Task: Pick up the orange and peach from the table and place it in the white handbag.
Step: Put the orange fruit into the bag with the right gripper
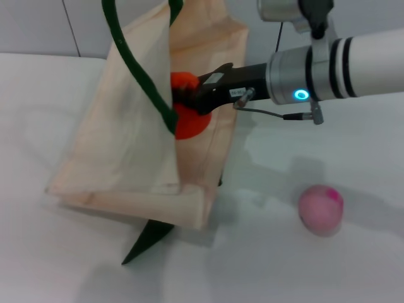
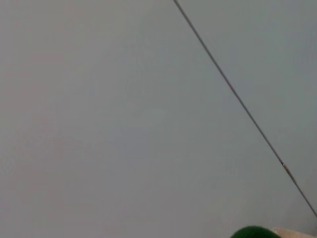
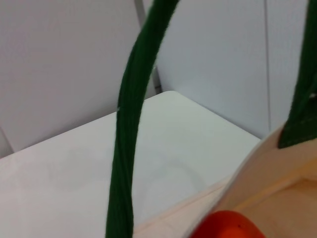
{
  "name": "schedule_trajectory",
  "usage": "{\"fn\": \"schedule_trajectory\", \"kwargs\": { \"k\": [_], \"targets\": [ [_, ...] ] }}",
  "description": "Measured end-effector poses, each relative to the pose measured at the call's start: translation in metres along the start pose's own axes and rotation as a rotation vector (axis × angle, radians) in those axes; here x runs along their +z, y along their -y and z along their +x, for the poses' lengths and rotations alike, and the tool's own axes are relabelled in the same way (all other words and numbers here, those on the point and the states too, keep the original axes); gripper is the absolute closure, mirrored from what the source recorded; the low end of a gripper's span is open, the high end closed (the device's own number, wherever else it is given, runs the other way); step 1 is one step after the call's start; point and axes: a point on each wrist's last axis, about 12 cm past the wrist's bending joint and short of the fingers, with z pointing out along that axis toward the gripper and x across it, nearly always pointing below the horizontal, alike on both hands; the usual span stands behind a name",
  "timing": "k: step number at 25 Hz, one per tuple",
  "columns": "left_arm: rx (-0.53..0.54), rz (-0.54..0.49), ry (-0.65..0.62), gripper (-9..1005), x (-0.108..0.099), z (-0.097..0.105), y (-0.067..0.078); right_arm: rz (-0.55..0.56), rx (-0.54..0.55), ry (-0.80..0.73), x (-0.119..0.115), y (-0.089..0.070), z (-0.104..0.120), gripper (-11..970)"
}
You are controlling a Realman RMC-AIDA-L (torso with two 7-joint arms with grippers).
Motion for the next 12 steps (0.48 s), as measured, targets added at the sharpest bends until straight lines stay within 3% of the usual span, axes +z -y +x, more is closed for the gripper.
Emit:
{"fn": "schedule_trajectory", "kwargs": {
  "k": [10,12],
  "targets": [
    [0.003,0.001,0.005,873,0.0005,-0.0017,0.0003,-0.02,-0.023,-0.006,0.0069,0.0009,-0.0019,888],
    [0.004,0.001,0.005,873,0.0006,-0.002,0.0003,-0.013,-0.016,-0.021,0.0104,0.0027,-0.0023,800]
  ]
}}
